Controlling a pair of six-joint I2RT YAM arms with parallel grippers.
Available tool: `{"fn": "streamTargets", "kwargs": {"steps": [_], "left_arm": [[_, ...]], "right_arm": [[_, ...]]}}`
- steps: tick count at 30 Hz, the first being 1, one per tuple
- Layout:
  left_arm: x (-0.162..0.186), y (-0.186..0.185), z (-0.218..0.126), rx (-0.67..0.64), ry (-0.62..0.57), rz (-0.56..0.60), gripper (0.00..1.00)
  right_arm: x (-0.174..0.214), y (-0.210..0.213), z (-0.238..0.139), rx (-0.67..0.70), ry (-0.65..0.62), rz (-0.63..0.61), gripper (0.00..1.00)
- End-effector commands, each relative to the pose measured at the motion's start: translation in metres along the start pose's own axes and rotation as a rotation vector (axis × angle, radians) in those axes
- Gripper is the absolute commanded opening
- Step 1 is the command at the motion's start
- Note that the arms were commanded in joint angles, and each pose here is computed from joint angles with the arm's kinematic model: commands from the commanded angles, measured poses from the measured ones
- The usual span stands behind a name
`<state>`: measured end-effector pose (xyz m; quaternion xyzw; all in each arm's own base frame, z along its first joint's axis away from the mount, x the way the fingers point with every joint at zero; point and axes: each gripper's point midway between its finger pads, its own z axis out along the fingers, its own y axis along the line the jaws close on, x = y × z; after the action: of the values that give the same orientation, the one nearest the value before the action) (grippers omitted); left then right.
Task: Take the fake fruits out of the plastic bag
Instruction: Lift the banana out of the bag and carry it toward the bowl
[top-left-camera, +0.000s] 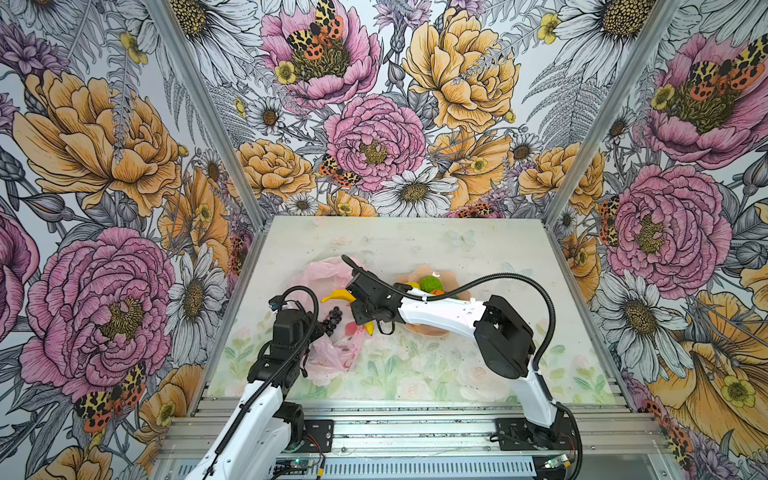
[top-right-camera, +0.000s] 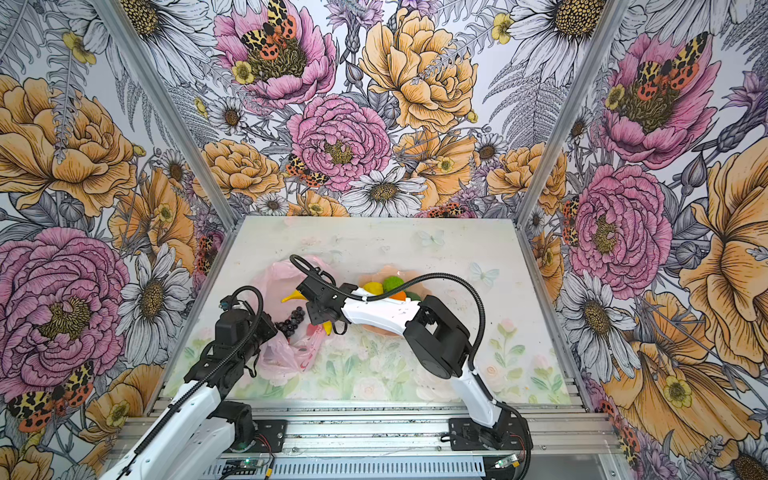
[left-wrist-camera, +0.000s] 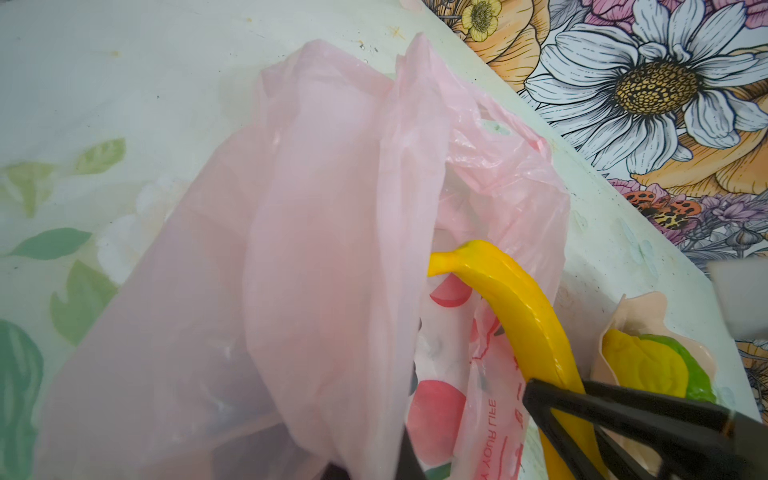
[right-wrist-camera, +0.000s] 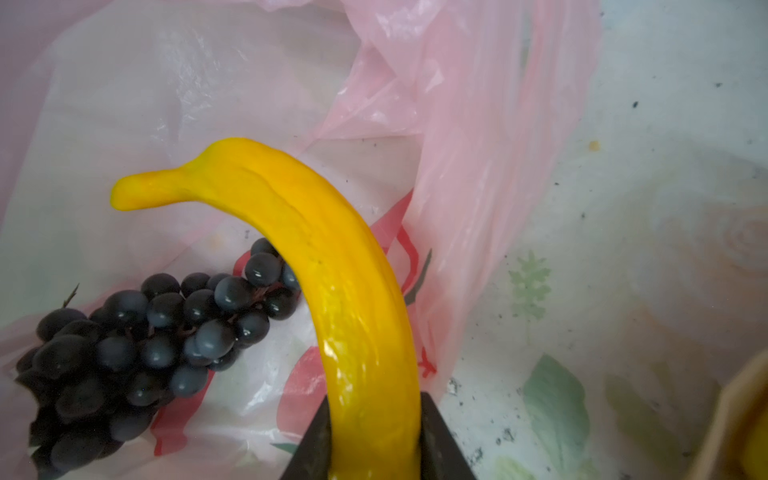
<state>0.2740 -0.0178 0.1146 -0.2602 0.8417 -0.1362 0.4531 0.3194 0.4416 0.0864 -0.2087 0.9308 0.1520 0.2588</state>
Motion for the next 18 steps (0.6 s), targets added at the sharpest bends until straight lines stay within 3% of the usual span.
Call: {"fn": "streamTargets", "kwargs": {"steps": [1, 18], "left_arm": [[-0.006, -0.008, 0.003, 0.047, -0.017, 0.018, 0.0], [-0.002, -0.012, 0.005, 0.081, -0.009, 0.031, 0.0]], "right_arm": [[-0.023, -0.001, -0.044, -0.029, -0.096, 0.028, 0.3], [-0.006, -0.134, -0.139, 0.078, -0.183, 0.201, 0.29]]}}
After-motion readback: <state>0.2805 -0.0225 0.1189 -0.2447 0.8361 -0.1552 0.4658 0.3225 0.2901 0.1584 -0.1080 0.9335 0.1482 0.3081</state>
